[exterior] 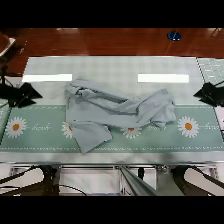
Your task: Fold the shirts.
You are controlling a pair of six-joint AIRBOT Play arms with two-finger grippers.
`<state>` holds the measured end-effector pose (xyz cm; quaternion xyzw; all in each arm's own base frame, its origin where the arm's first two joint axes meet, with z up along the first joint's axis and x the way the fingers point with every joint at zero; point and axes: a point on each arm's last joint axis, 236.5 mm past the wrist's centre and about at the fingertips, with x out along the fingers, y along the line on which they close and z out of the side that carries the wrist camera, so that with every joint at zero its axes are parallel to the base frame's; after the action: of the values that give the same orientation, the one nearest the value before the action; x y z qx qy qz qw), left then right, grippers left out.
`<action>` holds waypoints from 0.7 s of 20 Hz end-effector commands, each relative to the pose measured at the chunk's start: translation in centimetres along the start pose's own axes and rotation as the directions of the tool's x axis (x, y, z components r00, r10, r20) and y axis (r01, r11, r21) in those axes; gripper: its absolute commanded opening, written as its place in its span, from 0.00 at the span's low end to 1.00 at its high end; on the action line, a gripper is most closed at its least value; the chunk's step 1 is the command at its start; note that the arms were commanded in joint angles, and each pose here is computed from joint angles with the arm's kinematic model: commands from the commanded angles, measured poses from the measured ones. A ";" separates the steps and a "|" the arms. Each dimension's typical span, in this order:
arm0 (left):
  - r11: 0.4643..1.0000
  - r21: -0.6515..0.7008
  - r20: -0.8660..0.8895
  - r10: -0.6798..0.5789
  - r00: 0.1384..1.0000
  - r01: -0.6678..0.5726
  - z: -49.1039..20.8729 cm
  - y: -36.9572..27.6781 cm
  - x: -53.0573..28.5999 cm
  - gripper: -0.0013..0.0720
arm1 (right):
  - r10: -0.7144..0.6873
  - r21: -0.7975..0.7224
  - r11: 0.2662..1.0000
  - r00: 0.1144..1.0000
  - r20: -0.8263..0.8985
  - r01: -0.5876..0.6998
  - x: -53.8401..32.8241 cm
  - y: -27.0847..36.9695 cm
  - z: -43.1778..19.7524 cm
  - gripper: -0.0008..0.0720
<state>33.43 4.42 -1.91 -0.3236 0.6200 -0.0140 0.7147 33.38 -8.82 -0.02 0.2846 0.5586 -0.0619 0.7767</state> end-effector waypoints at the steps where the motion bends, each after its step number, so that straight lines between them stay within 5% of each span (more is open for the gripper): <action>1: 0.985 -0.121 -0.111 -0.139 0.984 0.126 -6.2 1.4 2.8 0.71 | 0.009 0.095 0.995 1.000 -0.015 -0.008 2.9 -2.1 -5.8 0.57; 5: 0.953 -0.128 -0.124 -0.291 0.949 0.276 -8.2 -1.5 5.3 0.71 | 0.088 0.134 0.988 0.993 -0.080 -0.077 5.0 -1.1 -9.4 0.57; 14: 0.963 -0.029 -0.332 -0.263 0.906 0.269 -12.3 -7.3 13.3 0.71 | 0.093 0.138 0.987 0.991 -0.094 -0.080 5.1 -1.0 -9.7 0.57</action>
<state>28.03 -9.49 -9.33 -0.4075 0.6680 -0.1502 0.6043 26.85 -3.75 -6.98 0.3609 0.5774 -0.0523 0.7305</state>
